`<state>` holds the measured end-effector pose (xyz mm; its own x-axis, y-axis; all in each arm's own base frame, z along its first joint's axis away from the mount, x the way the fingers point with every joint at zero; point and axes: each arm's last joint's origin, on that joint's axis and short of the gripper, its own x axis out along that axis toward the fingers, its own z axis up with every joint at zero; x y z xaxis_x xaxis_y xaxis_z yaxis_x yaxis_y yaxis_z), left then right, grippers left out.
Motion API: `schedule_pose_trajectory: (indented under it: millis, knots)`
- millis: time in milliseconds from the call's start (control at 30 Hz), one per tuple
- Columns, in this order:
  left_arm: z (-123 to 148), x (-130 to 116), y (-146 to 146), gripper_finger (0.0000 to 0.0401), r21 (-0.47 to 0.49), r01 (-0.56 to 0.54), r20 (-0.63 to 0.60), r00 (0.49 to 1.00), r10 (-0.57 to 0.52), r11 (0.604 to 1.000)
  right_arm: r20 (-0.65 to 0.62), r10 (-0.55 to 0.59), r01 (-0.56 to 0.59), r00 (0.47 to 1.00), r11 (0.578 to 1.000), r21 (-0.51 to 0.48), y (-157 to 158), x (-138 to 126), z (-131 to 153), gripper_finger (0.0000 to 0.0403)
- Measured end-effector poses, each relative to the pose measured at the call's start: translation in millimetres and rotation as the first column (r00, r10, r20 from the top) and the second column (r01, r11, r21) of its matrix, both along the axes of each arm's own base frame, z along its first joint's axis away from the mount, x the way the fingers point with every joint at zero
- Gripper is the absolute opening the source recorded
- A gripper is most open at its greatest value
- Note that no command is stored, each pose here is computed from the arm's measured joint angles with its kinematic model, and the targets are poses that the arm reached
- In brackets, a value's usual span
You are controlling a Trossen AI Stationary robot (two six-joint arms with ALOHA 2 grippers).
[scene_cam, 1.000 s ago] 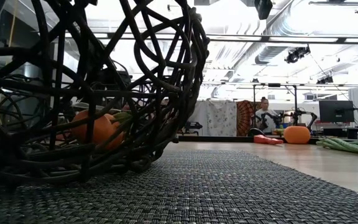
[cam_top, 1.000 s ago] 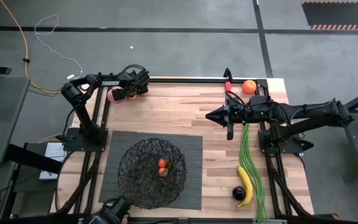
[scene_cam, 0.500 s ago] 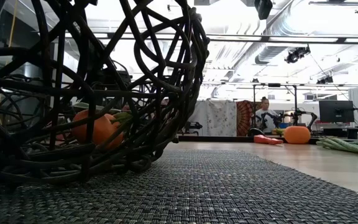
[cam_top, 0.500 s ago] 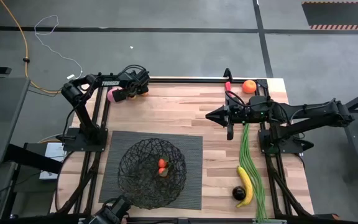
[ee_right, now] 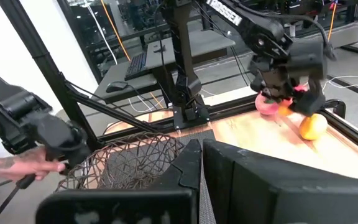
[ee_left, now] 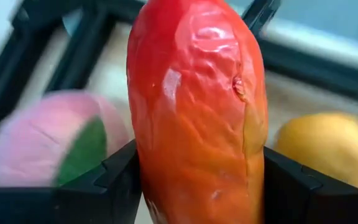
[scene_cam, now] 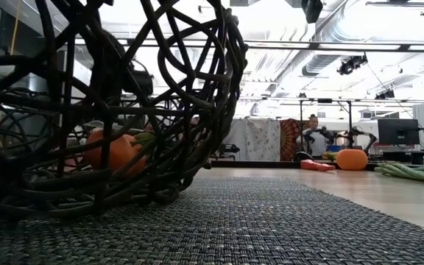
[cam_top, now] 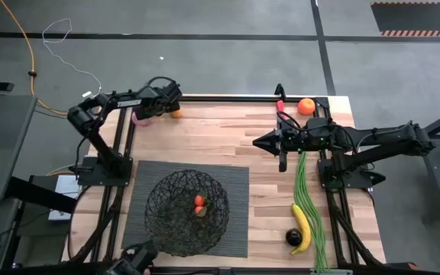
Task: Build produce basket
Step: Put the red mango into the black wire basket
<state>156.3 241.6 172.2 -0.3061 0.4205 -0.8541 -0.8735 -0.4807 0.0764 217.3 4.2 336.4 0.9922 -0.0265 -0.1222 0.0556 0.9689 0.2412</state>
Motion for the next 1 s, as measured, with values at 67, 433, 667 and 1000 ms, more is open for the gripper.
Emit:
schedule_pose_trajectory:
  millis: [67,433,667,1000]
  knots:
    - [16.2,-1.5,-3.4,0.0235,0.063,0.013,0.017,1.000,-0.014,0.998,0.000,0.000,0.000,1.000,1.000,-0.003,0.0,0.0,0.0,0.0000]
    - [138.5,-20.9,-36.4,0.0236,0.582,0.237,0.081,0.935,-0.346,0.778,0.000,0.001,-0.001,1.000,1.000,-0.009,0.1,0.0,0.0,0.0000]
    - [191.2,-30.4,-80.2,0.0236,0.756,0.486,-0.034,0.699,-0.714,0.439,0.001,0.002,-0.001,1.000,1.000,-0.009,0.1,0.0,0.1,0.0000]
    - [178.0,-12.0,-153.1,0.0236,0.895,0.442,-0.056,0.225,-0.973,0.051,0.005,0.000,0.000,1.000,1.000,0.000,0.1,0.1,0.5,0.0000]
